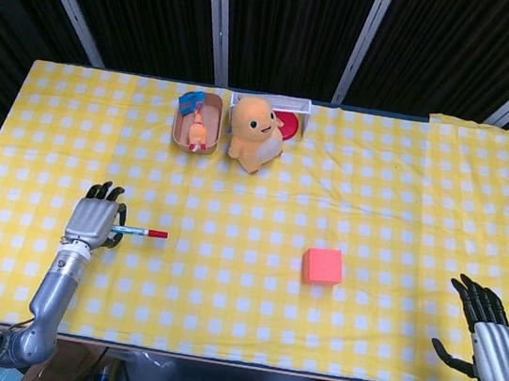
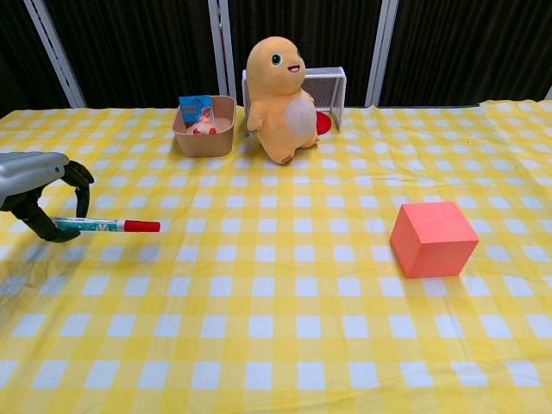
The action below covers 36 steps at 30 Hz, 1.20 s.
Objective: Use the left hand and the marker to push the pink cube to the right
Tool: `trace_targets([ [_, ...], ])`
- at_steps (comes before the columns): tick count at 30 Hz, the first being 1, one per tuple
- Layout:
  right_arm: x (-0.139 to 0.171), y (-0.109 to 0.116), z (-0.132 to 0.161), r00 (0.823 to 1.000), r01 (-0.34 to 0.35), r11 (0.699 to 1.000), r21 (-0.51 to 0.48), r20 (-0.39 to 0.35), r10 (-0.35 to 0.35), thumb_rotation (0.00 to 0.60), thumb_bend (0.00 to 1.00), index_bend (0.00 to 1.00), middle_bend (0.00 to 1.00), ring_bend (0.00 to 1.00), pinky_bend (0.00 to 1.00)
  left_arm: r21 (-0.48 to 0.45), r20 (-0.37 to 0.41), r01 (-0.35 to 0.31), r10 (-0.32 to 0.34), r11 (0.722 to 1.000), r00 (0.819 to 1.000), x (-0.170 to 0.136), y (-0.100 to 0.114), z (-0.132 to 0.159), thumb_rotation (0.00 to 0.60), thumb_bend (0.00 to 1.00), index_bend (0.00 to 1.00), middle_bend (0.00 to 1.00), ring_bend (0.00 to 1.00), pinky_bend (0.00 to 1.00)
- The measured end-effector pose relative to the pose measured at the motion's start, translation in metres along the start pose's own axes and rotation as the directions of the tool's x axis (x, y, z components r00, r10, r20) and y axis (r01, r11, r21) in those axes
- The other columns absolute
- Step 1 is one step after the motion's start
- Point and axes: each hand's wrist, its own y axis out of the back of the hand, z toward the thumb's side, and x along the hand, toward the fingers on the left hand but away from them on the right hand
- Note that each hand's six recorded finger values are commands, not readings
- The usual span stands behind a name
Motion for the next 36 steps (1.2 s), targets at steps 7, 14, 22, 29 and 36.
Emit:
trace_targets([
  [7, 0.0, 0.001, 0.0, 1.0, 0.002, 1.0, -0.005, 0.0, -0.002, 0.6, 0.32, 0.0, 0.0, 0.0, 0.0, 0.011, -0.018, 0.002, -0.002, 1.0, 1.0, 0.005, -0.007, -0.014, 0.6, 0.29, 0.42, 0.07, 0.0, 0.07],
  [14, 0.0, 0.0, 0.0, 1.0, -0.001, 1.0, -0.005, -0.002, 0.001, 0.6, 0.32, 0.0, 0.0, 0.0, 0.0, -0.005, -0.009, 0.006, -0.006, 1.0, 1.0, 0.006, -0.009, -0.014, 0.6, 0.26, 0.35, 0.05, 0.0, 0.07],
  [22, 0.0, 0.001, -0.001, 1.0, -0.002, 1.0, -0.002, -0.001, 0.002, 0.6, 0.32, 0.0, 0.0, 0.0, 0.0, -0.027, -0.003, -0.011, 0.011, 1.0, 1.0, 0.002, -0.004, -0.016, 0.6, 0.26, 0.31, 0.04, 0.0, 0.06],
  [29, 0.0, 0.001, -0.002, 1.0, -0.004, 1.0, 0.015, -0.003, 0.004, 0.6, 0.32, 0.0, 0.0, 0.0, 0.0, -0.07, 0.014, -0.062, 0.063, 0.996, 0.998, -0.024, 0.005, -0.028, 0.6, 0.18, 0.02, 0.0, 0.0, 0.02],
  [36, 0.0, -0.001, -0.001, 1.0, -0.009, 0.999, 0.049, -0.011, 0.01, 0.6, 0.32, 0.0, 0.0, 0.0, 0.0, -0.078, 0.031, -0.152, 0.154, 0.985, 0.988, -0.068, 0.018, -0.057, 0.6, 0.11, 0.0, 0.0, 0.0, 0.0],
])
